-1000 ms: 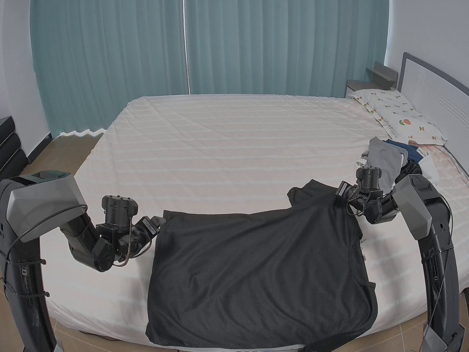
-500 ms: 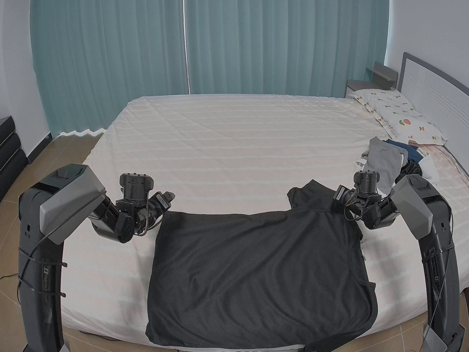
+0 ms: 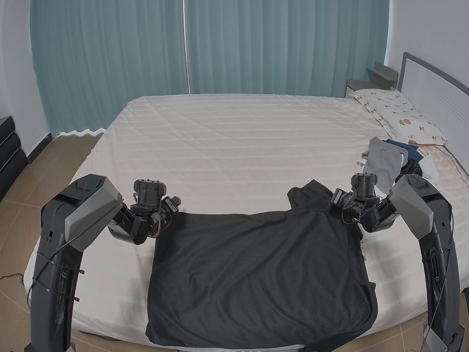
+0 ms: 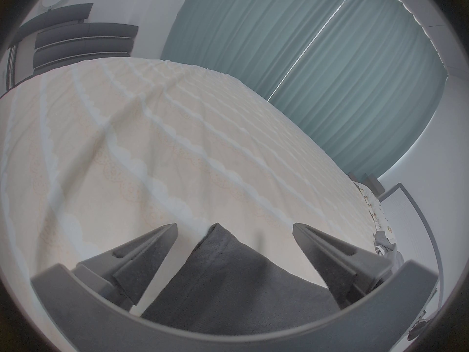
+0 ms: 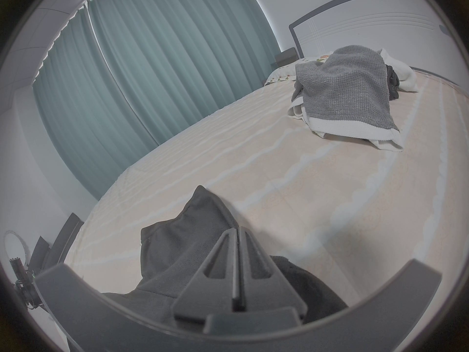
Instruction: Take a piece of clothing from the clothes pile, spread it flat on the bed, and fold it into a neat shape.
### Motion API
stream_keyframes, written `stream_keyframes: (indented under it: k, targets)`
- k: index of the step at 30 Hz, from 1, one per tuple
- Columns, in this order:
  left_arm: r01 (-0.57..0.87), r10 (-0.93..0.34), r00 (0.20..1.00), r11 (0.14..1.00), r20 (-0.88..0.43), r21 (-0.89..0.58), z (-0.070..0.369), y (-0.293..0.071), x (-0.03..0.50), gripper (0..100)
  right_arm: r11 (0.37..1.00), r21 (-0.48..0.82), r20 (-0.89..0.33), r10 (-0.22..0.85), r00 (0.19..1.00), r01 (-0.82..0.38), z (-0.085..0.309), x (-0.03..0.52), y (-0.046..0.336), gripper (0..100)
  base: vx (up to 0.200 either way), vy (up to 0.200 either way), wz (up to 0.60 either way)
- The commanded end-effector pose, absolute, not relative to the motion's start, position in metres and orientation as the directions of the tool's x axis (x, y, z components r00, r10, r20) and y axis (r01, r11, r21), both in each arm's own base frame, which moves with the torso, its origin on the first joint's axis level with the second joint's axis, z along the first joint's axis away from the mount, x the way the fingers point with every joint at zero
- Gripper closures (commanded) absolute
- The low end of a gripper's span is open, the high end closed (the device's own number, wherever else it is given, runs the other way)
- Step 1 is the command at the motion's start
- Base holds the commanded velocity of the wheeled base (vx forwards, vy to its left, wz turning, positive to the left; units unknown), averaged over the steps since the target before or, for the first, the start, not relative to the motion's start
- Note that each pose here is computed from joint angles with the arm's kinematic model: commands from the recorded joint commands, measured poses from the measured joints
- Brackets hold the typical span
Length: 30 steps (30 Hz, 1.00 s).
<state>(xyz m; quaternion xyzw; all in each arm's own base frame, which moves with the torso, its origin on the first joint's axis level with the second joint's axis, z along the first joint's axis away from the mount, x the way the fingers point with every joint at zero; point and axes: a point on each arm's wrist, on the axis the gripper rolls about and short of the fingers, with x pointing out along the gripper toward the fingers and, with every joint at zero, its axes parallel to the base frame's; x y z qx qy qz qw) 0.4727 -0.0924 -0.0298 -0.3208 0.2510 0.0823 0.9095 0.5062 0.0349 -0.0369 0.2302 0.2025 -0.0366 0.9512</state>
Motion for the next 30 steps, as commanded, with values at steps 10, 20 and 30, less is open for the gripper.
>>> stream_keyframes:
  k: [10,20,30]
  targets:
    - [-0.306,-0.020,0.858,0.783,-0.513,-0.541,-0.035,-0.094,0.474,100,0.892,0.427,-0.374,0.021,0.927,0.152,-0.032,0.507,0.034,100,0.000,0.000,0.00]
    - [-0.327,0.037,0.892,0.742,-0.450,-0.586,-0.020,-0.067,0.483,100,0.888,0.446,-0.268,0.013,0.963,0.112,-0.019,0.513,0.030,100,0.000,0.000,0.00]
    - [-0.334,0.047,0.892,0.737,-0.449,-0.588,-0.028,-0.062,0.487,100,0.879,0.454,-0.145,-0.086,0.986,0.144,-0.001,0.536,0.023,100,0.000,0.000,0.00]
